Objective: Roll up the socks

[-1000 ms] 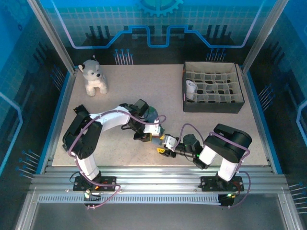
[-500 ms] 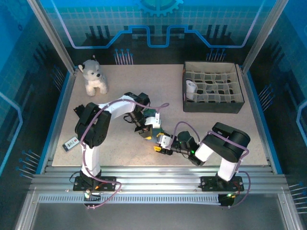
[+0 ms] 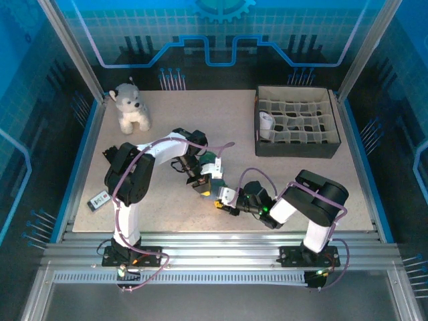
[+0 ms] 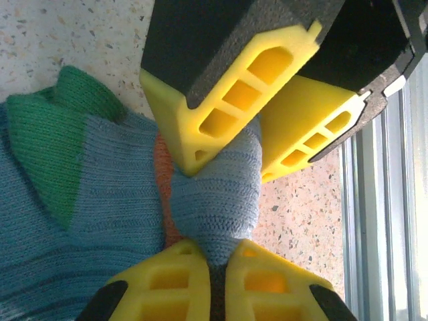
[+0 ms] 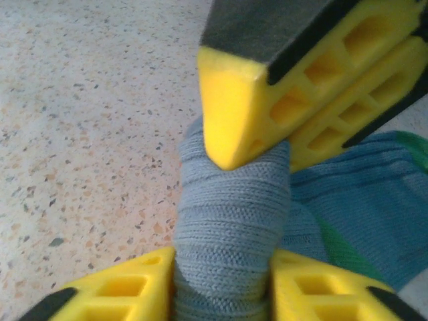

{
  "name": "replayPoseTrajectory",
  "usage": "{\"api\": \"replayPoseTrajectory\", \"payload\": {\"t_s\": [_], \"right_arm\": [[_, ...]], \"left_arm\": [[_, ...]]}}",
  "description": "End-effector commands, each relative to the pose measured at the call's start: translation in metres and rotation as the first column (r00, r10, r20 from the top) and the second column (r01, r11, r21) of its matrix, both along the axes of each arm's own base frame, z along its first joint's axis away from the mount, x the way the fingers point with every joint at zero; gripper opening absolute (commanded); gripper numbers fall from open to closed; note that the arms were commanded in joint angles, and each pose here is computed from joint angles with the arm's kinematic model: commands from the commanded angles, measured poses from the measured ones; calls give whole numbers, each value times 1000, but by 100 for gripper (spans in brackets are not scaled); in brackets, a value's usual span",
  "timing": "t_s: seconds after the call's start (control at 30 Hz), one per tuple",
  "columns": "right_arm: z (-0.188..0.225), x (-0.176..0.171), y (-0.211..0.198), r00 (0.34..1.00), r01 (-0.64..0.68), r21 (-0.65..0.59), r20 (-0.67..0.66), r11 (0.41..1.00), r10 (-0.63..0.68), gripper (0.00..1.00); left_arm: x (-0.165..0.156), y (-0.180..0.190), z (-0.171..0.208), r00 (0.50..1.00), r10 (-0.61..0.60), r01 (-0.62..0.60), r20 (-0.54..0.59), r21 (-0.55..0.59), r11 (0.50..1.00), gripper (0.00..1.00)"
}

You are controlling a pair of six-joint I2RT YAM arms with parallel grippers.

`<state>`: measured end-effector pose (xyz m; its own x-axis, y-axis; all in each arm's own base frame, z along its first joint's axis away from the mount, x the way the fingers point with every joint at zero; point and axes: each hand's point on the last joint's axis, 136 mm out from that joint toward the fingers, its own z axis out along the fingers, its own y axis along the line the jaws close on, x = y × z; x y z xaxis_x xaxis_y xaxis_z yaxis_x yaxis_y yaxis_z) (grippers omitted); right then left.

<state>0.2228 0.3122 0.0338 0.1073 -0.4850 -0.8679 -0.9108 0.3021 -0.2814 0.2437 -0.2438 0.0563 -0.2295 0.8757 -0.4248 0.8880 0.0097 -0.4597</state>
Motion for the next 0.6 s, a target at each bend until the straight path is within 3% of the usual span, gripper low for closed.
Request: {"api": "replayPoseTrajectory", "payload": {"t_s": [0.0, 0.17, 0.33, 0.5, 0.57], "right_arm": [[-4, -1, 4, 1000, -1, -21, -17, 1000, 1, 19], [1, -6, 6, 998, -33, -65, -62, 997, 29, 1], [2, -16, 5, 980, -85, -161, -193, 983, 53, 0], [0, -29, 4, 940, -153, -169, -329, 974, 90, 0], [-3, -34, 2, 914, -172, -177, -397, 969, 90, 0]], "left_arm": [[2, -7, 14, 1000, 12, -13, -13, -71, 997, 0], [9, -9, 10, 997, 71, -71, -3, -48, 996, 0], [13, -1, 0, 983, 180, -180, 27, 19, 983, 3], [17, 6, 6, 952, 271, -272, 145, -11, 962, 23], [19, 9, 12, 938, 295, -295, 184, -30, 955, 27]]}}
